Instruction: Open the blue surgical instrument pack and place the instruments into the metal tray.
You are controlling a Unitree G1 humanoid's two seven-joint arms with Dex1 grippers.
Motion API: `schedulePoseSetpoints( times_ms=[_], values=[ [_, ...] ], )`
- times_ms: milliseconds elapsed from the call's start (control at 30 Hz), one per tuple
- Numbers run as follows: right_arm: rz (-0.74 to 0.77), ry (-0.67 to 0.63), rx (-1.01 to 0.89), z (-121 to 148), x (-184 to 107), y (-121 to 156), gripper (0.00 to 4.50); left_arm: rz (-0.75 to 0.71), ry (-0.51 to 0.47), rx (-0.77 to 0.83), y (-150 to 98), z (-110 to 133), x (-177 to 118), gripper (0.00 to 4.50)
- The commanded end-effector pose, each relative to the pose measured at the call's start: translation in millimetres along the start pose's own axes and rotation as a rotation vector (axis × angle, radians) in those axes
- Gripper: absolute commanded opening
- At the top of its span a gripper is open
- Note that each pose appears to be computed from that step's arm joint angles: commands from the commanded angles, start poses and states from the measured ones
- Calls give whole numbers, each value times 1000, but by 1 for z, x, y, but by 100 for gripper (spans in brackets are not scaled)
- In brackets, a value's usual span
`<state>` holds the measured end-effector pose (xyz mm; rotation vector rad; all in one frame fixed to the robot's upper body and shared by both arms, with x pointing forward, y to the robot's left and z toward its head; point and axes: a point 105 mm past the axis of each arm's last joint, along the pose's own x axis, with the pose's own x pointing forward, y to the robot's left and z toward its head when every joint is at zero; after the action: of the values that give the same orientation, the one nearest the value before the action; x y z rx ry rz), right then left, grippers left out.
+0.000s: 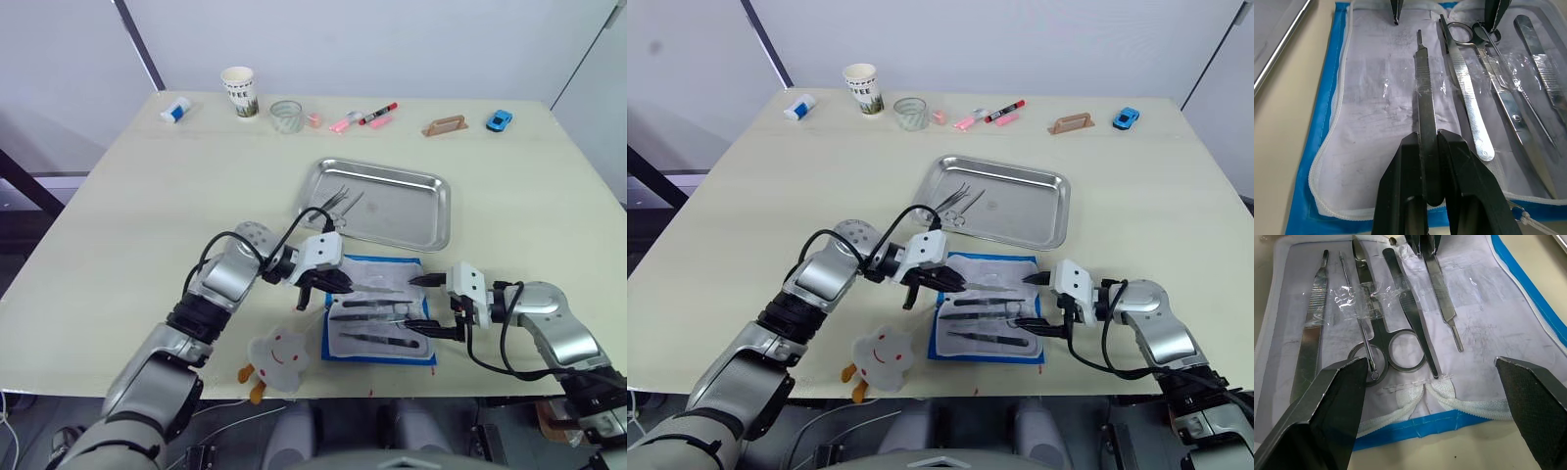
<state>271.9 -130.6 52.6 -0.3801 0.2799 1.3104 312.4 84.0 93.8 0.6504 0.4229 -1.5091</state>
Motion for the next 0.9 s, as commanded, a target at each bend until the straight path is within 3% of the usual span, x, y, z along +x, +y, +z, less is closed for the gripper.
schedulePoseSetpoints(
  times_ms=[33, 500, 900],
  values=[
    [78, 184, 112, -48, 13, 26, 450, 29, 6, 48, 6, 16, -16, 5],
    [85, 188, 116, -49, 16, 25, 450, 43, 76, 4, -2, 7, -50, 5],
    [89, 188, 113, -49, 15, 20, 450, 129, 136, -81, -11, -22, -91, 5]
  ],
)
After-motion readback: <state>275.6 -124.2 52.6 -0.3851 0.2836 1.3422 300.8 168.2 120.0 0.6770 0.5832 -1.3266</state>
